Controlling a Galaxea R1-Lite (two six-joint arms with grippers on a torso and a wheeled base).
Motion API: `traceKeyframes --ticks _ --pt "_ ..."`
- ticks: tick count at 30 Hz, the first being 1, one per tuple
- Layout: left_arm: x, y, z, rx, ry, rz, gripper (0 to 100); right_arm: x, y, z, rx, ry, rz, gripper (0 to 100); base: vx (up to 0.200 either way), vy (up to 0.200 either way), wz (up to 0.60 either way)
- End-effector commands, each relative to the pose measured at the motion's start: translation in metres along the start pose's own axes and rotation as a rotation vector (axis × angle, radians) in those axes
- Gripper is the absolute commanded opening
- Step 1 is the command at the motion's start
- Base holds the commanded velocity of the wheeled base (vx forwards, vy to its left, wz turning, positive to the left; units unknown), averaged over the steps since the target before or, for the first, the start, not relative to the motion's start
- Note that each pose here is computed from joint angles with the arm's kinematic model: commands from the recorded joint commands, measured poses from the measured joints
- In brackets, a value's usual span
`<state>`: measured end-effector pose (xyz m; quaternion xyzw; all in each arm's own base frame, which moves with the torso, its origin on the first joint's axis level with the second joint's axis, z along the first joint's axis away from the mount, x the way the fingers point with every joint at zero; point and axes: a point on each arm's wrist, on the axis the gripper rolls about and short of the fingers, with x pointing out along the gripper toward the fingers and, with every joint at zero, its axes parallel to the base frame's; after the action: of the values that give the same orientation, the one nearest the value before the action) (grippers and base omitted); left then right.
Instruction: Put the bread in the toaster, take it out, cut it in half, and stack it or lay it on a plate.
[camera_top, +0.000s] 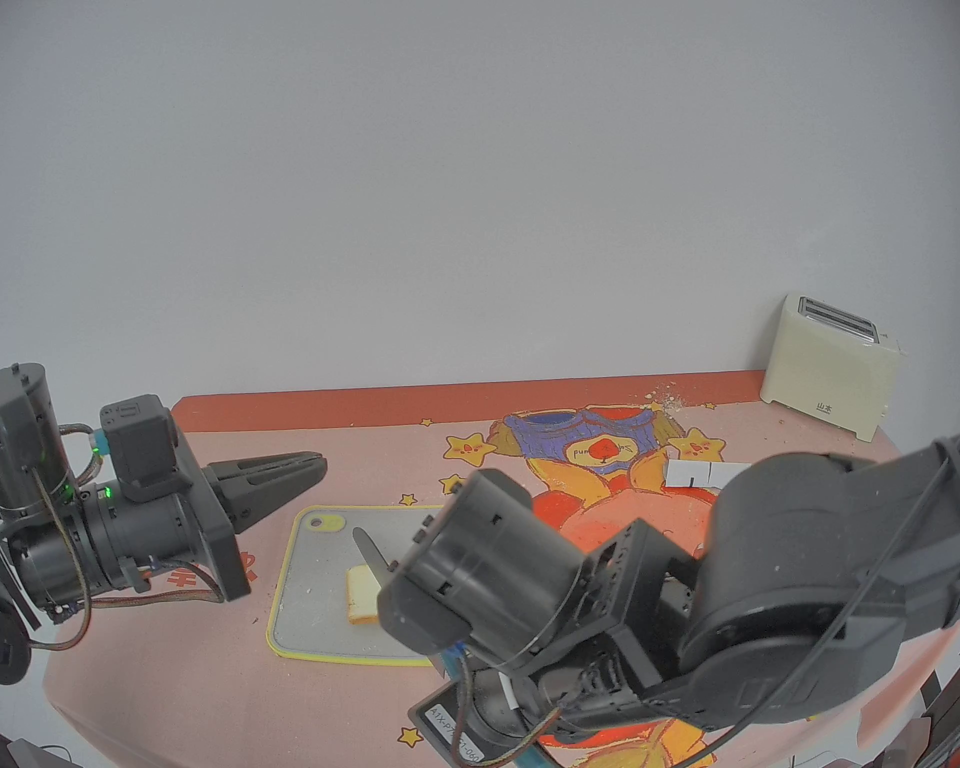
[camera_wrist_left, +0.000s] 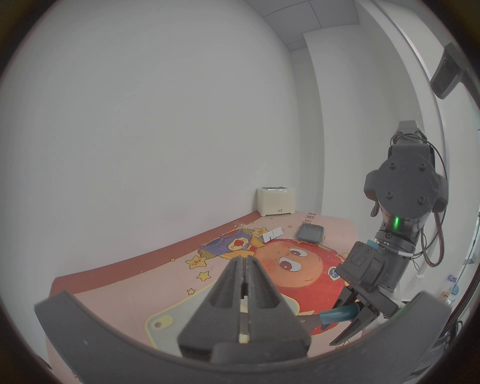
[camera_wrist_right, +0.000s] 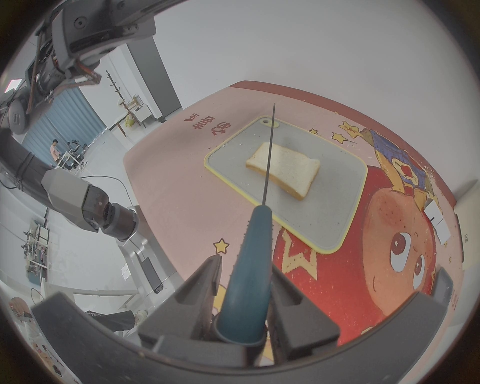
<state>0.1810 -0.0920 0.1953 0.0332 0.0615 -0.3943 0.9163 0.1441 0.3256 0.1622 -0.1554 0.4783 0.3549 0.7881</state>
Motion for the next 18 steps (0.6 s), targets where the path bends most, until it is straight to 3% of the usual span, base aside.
traceKeyframes --ticks 1,3,7,11,18 --pt "0.023 0.003 -0.021 -0.03 0.049 -0.025 0 0.009 -0.003 0.006 0.01 -0.005 -0.038 0 0.0 0.0 0.0" --pt "0.029 0.003 -0.023 -0.043 0.038 -0.031 0 0.012 -0.005 0.006 0.015 -0.004 -0.049 0 0.0 0.0 0.0" --pt "0.039 -0.008 -0.028 -0.056 0.058 -0.085 0 0.015 -0.013 0.01 0.029 -0.004 -0.064 0 0.0 0.0 0.0" --pt "0.047 -0.006 -0.039 -0.069 0.094 -0.087 0 0.02 -0.02 0.013 0.043 0.002 -0.077 0 0.0 0.0 0.0" --pt "0.061 -0.003 -0.049 -0.067 0.085 -0.087 0 0.025 -0.017 0.018 0.042 -0.006 -0.073 0 0.0 0.0 0.0"
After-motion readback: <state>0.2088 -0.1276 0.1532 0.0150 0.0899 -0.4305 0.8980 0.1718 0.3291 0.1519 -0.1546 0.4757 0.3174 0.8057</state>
